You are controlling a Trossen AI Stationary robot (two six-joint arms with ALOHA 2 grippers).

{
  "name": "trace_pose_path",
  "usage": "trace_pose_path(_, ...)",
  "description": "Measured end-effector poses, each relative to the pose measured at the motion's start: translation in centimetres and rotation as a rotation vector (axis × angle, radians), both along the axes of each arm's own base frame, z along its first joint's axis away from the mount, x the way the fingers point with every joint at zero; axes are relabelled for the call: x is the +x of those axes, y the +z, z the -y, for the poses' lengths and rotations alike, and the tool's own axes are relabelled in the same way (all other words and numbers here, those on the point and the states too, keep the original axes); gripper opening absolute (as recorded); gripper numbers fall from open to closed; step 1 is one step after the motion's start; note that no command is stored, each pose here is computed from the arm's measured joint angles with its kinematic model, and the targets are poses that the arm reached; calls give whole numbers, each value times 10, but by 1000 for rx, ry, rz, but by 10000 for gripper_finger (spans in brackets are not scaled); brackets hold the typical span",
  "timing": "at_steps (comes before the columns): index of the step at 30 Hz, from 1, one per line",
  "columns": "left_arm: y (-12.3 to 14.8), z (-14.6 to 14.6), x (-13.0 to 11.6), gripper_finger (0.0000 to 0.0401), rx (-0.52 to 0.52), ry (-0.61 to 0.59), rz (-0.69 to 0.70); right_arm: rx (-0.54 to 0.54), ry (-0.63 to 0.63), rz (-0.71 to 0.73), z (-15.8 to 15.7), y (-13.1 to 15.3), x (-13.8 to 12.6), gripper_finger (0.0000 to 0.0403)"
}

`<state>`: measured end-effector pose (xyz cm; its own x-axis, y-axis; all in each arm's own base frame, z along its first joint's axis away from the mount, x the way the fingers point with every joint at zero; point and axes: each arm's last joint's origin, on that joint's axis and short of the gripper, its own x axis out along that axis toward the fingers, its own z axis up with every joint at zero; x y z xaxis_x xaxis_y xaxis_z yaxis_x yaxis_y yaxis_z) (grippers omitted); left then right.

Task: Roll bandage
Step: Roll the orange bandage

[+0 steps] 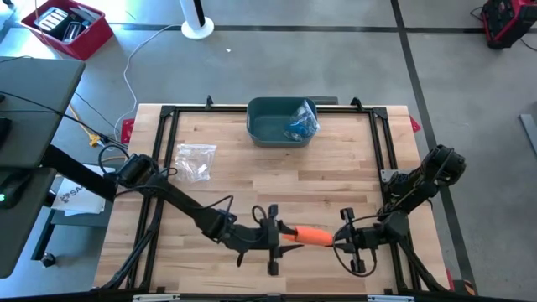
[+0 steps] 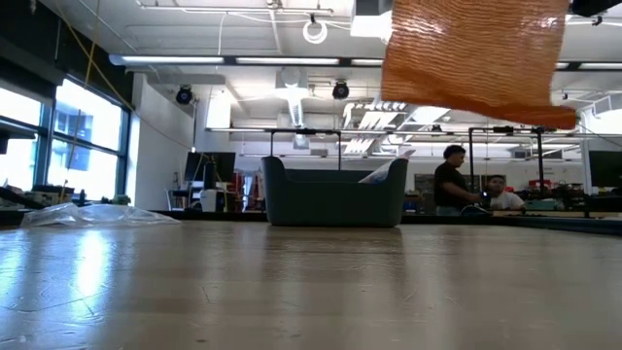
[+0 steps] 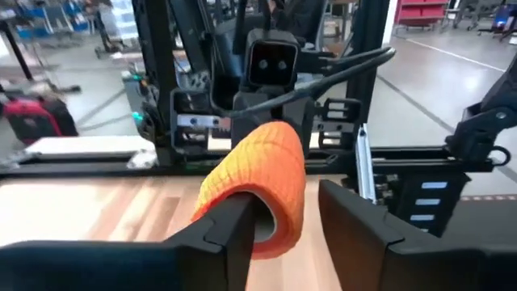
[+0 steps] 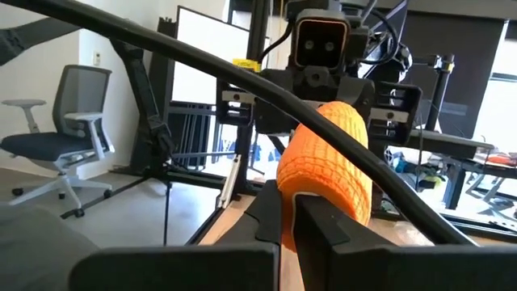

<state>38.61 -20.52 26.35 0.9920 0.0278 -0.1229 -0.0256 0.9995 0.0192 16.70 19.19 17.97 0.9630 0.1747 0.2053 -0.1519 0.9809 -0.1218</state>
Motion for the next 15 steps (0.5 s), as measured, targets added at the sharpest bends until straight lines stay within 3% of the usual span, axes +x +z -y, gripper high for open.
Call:
trace_pose_path(9,-5,-2,1,14,6,-18,-50,-22,-15,-74,-1,-9,1,14)
trace_pose_path(15,-13,-9,-5,11,-22,97,-159,-34,-213,-239,1,-29,-1,84)
